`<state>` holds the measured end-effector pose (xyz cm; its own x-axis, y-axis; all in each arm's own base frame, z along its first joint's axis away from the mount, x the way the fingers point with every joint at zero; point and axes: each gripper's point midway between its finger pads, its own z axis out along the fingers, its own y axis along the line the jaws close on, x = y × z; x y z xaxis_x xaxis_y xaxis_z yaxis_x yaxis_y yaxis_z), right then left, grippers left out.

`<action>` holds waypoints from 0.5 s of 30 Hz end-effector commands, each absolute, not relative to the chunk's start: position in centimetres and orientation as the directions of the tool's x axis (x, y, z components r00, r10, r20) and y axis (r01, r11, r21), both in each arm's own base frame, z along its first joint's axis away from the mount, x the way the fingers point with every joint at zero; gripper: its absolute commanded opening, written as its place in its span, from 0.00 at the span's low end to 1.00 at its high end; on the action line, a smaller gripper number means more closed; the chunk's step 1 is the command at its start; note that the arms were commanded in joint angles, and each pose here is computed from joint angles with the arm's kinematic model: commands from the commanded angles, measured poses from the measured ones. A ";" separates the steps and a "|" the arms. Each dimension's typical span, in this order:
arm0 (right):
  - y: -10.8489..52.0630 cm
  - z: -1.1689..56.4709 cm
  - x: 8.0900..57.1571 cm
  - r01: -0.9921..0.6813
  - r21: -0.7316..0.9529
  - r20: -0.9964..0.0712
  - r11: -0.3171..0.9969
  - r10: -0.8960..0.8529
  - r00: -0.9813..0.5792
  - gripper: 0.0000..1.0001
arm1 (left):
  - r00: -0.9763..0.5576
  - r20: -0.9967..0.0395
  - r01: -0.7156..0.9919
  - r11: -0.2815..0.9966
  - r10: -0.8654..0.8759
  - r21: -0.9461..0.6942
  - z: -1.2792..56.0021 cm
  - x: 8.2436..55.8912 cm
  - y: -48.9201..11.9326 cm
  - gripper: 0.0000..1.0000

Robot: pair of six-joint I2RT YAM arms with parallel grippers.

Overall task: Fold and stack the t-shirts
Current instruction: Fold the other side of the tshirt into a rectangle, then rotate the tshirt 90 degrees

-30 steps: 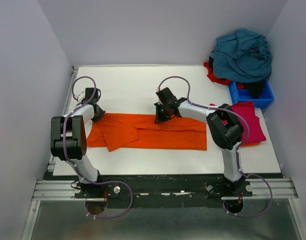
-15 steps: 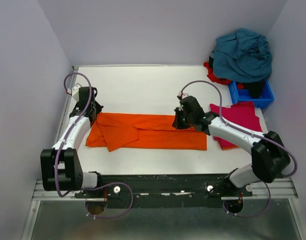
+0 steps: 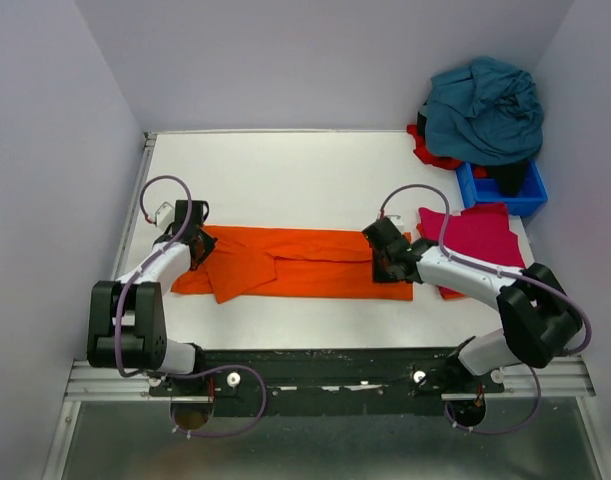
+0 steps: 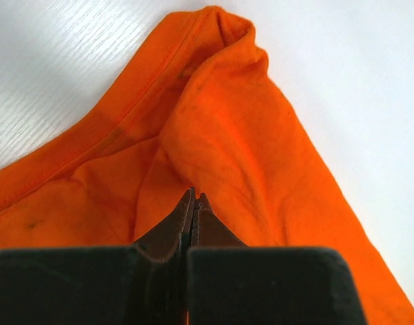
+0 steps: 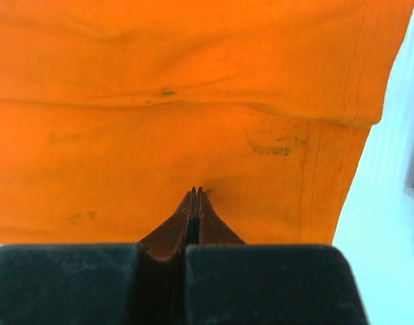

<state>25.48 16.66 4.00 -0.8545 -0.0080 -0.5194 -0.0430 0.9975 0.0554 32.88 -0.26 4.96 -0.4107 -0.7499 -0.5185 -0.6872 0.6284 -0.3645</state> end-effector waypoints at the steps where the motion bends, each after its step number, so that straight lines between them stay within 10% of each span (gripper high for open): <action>1: 15.3 2.6 25.1 0.029 -0.037 -0.462 0.999 0.009 -0.887 0.01 | -0.387 -0.504 -0.740 0.586 -0.772 -0.330 4.3 34.7 0.1 0.00; 15: 19.9 -1.4 21.1 -0.020 0.026 -0.249 0.999 -0.013 -0.968 0.01 | -0.479 -0.462 -0.755 0.618 -0.747 -0.217 0.4 38.9 -2.1 0.00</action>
